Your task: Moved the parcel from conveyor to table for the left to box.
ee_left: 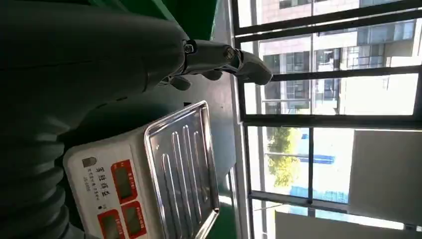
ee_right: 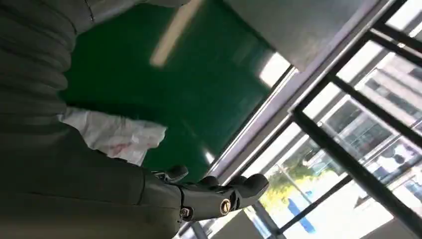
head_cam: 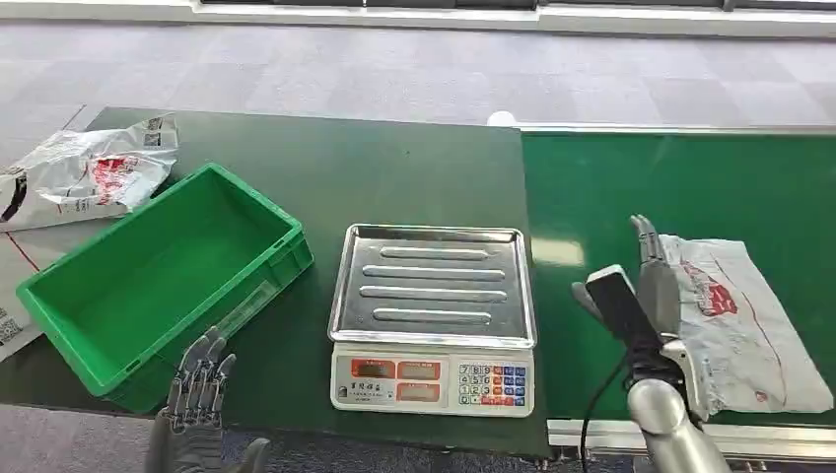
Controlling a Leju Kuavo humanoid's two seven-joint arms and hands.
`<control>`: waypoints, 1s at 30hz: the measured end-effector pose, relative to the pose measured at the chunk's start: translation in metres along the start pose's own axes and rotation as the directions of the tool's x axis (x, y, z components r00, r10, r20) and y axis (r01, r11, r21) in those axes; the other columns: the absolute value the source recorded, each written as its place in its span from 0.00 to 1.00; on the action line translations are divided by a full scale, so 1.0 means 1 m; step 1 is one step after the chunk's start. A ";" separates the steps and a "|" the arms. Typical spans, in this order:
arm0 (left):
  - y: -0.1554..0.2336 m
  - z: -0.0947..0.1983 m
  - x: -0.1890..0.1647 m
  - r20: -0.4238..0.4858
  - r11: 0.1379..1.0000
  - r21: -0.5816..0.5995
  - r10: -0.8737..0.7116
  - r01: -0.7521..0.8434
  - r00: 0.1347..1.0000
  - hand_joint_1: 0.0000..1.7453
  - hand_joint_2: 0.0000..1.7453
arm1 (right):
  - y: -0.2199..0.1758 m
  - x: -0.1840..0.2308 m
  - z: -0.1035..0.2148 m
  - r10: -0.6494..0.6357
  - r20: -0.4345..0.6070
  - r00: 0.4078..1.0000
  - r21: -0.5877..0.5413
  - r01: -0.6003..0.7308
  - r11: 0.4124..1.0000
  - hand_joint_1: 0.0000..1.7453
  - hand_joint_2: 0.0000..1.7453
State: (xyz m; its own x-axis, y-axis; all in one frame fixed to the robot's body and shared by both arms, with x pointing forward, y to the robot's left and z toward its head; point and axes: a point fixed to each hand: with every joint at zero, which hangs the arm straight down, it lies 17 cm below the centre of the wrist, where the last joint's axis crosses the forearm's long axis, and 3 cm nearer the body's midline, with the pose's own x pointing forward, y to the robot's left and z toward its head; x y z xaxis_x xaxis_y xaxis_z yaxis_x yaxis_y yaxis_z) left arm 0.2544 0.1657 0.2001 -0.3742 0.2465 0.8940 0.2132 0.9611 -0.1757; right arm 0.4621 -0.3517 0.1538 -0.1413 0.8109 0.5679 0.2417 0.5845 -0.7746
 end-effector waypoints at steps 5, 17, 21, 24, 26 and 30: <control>-0.001 0.000 -0.005 -0.026 1.000 -0.018 0.023 -0.023 0.999 0.00 1.00 | -0.024 -0.077 -0.023 0.114 -0.205 0.972 0.036 -0.109 0.993 0.00 1.00; -0.010 0.002 -0.008 -0.049 0.996 -0.066 0.051 -0.054 0.997 0.00 1.00 | -0.055 -0.181 -0.010 0.280 -0.457 0.844 0.122 -0.253 0.960 0.00 1.00; -0.017 0.004 -0.012 -0.076 0.992 -0.103 0.068 -0.076 0.995 0.00 1.00 | -0.074 -0.242 0.023 0.467 -0.593 0.656 0.255 -0.397 0.882 0.00 1.00; -0.020 0.003 -0.015 -0.085 0.989 -0.123 0.073 -0.083 0.994 0.00 1.00 | -0.063 -0.295 0.072 0.572 -0.657 0.491 0.473 -0.322 0.820 0.00 1.00; -0.020 0.003 -0.017 -0.089 0.988 -0.126 0.074 -0.085 0.993 0.00 1.00 | -0.059 -0.317 0.104 0.637 -0.659 0.400 0.573 -0.280 0.770 0.00 1.00; -0.017 0.005 -0.025 -0.105 0.989 -0.121 0.068 -0.081 0.992 0.00 1.00 | -0.049 -0.342 0.155 0.704 -0.642 0.305 0.690 -0.172 0.704 0.00 1.00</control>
State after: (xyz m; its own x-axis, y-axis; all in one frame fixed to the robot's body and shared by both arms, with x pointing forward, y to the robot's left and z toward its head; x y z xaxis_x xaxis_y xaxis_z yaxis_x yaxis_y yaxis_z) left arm 0.2557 0.1440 0.1782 -0.2622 0.2969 0.9182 0.3500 0.9160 -0.1962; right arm 0.3500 -0.6534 -0.0461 0.7433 0.6404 -0.1932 -0.4677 0.2910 -0.8346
